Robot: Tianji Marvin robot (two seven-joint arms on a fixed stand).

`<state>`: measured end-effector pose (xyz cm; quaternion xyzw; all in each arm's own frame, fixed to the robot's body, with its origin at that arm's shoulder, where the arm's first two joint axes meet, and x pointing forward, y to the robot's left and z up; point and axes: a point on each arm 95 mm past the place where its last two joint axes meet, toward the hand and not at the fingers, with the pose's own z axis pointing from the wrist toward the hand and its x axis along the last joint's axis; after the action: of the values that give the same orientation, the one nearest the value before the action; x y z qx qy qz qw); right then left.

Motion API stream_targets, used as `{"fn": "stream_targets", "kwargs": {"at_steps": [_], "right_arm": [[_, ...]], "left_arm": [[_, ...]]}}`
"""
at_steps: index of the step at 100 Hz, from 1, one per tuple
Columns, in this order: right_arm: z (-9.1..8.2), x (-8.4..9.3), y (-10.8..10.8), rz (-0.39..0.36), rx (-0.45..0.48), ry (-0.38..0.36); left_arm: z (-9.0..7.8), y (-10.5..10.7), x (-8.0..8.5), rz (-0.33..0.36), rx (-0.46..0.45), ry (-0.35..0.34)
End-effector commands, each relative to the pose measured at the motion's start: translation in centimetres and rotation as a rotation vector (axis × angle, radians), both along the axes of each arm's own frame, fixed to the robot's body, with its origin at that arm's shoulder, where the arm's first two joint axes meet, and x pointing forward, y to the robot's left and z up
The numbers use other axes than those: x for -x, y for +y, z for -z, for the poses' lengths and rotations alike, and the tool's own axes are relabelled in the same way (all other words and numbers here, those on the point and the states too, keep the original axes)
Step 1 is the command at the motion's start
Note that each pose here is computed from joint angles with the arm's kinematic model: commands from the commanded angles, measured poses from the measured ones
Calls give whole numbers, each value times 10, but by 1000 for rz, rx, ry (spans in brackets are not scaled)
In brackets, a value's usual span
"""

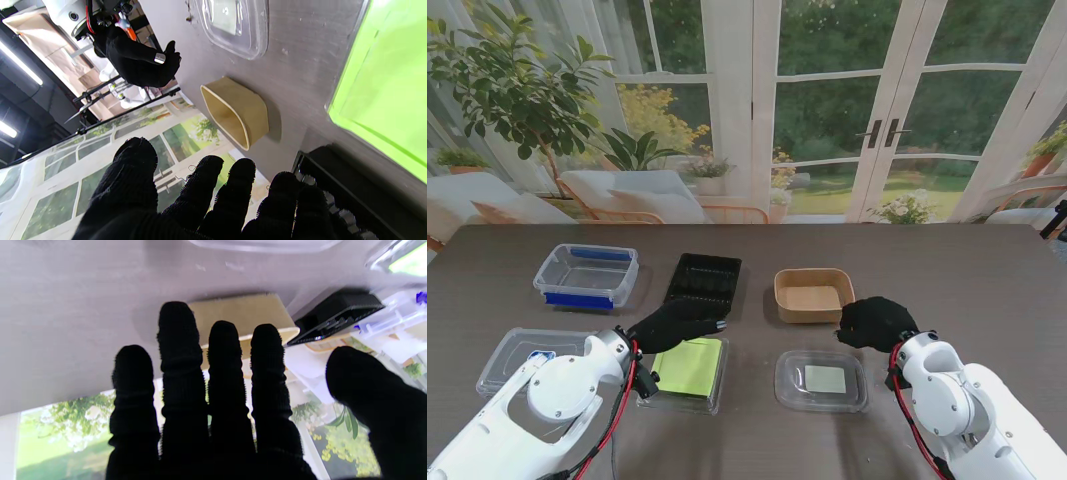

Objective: Pair container bodies with their lids

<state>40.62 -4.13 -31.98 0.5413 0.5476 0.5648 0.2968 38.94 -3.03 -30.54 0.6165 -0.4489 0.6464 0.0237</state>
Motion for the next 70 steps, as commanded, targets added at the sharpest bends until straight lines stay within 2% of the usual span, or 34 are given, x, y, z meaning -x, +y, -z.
{"fn": "stream_targets", "kwargs": {"at_steps": [1,22,44,70], "right_arm": [[4,5,-4,-16,15,26],[12,8,-13,-29,18,95],[16,7,-23,14,78,109],[17,-2,-37,40,151,143]], "left_arm": [[6,-6,1,29,-4,35],[17,-20,-3,89,-14,87],[23,-35,-10,164,-29,123],[30,-47,-14,189,-30,137]]}}
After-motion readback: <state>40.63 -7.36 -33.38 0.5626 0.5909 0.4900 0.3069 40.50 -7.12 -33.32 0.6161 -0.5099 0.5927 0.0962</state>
